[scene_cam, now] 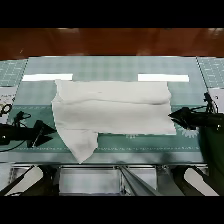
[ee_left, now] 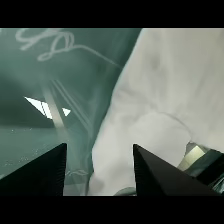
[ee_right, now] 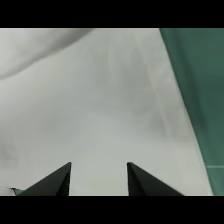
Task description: Fold the shirts.
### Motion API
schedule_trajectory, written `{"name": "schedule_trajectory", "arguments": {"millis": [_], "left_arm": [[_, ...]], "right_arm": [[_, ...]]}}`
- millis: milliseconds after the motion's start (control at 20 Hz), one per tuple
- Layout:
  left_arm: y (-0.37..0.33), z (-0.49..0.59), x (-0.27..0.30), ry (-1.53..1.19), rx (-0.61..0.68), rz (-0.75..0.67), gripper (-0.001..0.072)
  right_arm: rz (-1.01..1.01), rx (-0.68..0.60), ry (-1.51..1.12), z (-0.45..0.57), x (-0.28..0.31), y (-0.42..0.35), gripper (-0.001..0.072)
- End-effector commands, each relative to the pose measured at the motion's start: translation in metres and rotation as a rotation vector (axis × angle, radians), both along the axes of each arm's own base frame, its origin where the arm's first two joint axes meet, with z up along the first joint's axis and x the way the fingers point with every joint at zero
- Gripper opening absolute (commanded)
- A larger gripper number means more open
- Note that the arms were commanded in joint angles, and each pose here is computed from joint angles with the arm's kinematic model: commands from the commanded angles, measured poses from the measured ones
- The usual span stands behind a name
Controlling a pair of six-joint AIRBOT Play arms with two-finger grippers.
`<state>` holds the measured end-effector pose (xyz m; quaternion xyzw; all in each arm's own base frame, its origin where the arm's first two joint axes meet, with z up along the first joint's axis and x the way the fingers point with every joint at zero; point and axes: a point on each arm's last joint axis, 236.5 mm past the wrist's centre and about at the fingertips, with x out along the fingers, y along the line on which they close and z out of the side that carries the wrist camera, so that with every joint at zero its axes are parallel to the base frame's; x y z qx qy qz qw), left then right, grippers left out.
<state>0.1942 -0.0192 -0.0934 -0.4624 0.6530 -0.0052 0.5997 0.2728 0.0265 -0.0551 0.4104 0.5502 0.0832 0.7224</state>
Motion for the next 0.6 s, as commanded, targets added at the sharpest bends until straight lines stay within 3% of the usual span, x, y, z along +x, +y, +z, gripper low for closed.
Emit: {"name": "schedule_trajectory", "arguments": {"millis": [0,250,300,350,400,550], "left_arm": [[-0.024,-0.011,-0.007,-0.004,-0.029,-0.003,0.0508],[-0.057,-0.017,0.012,-0.07,-0.006,-0.074,0.0507],[-0.061,-0.019,0.012,-0.077,0.004,-0.099,0.0456],[-0.064,-0.018,0.013,-0.081,0.005,-0.116,0.0108],[-0.064,-0.014,0.016,-0.091,0.0,-0.121,0.0016],[-0.065,0.001,0.024,-0.129,-0.014,-0.165,0.0017]], "right_arm": [[-0.012,0.028,-0.013,-0.002,-0.007,0.009,0.0407],[-0.026,0.015,-0.019,-0.003,-0.003,0.006,0.0406],[-0.036,0.007,-0.022,-0.003,-0.001,0.003,0.0406],[-0.035,-0.002,-0.025,-0.001,0.001,-0.001,0.0406],[-0.03,-0.012,-0.031,0.005,0.002,-0.007,0.0406],[-0.146,-0.097,0.079,-0.007,-0.014,-0.056,0.0406]]}}
